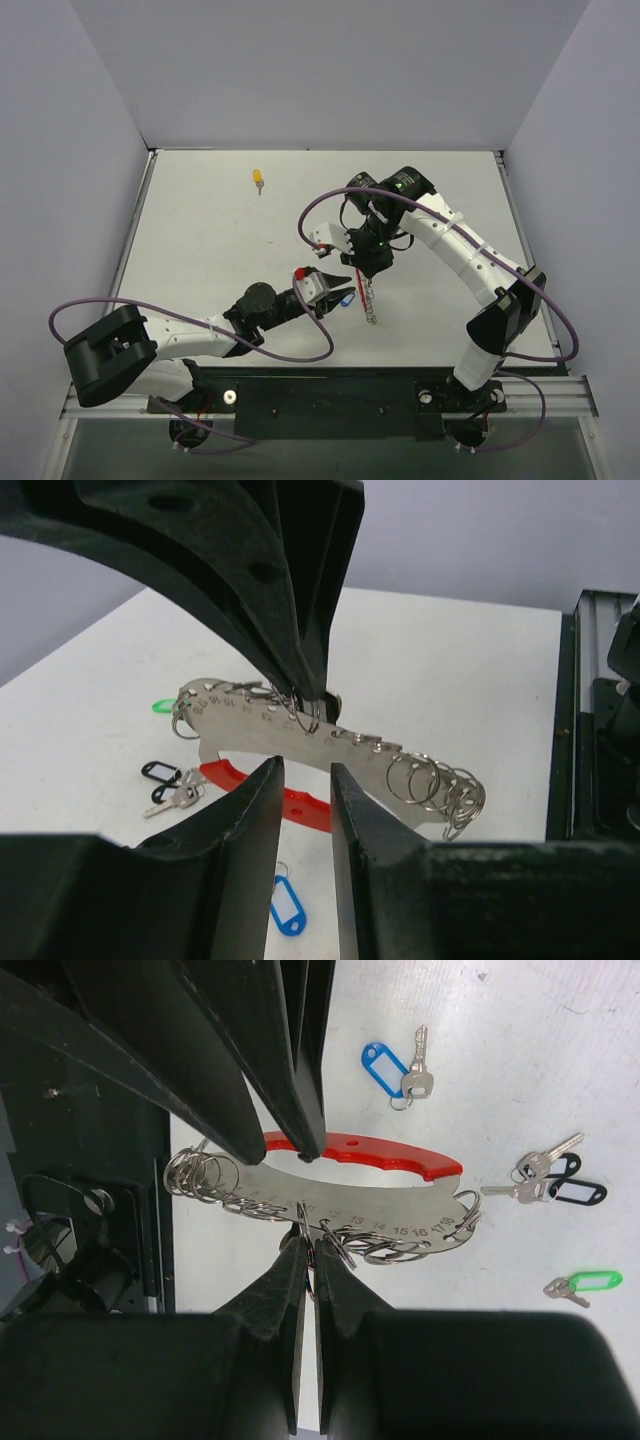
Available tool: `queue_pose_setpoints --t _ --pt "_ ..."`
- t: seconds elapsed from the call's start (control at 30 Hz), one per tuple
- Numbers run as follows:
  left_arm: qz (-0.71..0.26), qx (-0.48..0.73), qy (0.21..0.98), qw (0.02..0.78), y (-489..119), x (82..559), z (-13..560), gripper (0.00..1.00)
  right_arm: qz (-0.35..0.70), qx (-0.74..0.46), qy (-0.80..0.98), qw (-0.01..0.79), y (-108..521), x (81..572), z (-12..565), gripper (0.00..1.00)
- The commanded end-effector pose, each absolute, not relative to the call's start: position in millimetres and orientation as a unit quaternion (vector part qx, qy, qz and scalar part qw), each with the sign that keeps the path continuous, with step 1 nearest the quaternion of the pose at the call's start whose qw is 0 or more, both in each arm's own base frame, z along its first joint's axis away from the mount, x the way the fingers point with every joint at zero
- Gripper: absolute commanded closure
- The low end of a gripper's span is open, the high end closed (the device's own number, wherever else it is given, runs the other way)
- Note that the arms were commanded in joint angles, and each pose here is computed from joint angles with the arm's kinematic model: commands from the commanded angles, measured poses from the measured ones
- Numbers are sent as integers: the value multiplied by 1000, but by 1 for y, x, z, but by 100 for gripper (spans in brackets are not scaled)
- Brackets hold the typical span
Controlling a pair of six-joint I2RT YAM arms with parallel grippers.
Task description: Put the keys on the keyring
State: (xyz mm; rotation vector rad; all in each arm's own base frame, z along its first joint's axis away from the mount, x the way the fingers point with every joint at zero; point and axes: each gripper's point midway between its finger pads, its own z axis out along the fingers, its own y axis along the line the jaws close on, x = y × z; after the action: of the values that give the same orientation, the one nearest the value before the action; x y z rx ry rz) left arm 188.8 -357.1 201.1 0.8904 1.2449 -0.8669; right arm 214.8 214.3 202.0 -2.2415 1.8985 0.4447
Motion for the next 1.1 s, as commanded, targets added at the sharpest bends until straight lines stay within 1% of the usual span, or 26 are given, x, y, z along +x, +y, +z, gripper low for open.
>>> queue_pose_setpoints --t 0.0,0.37,0.6,0.87,0.93,1.0,1.03,1.07 --pt "-431 350 491 671 -363 184 244 65 194 -738 646 10 186 168 215 100" --pt "-447 332 507 658 -369 192 239 66 214 -737 641 8 190 161 215 100" --pt "-457 335 503 653 -374 190 242 67 220 -737 639 8 192 159 215 100" --pt "-471 339 493 648 -377 186 248 72 224 -736 639 7 192 159 215 100" --pt "-473 342 492 646 -378 185 248 75 224 -737 638 7 193 158 215 100" --pt "-473 348 493 642 -380 184 247 83 226 -736 638 8 193 158 216 100" --pt "-474 350 494 640 -381 183 246 88 226 -737 637 9 194 157 216 100" --pt "-473 353 496 637 -382 183 245 100 226 -737 637 9 193 157 216 100"
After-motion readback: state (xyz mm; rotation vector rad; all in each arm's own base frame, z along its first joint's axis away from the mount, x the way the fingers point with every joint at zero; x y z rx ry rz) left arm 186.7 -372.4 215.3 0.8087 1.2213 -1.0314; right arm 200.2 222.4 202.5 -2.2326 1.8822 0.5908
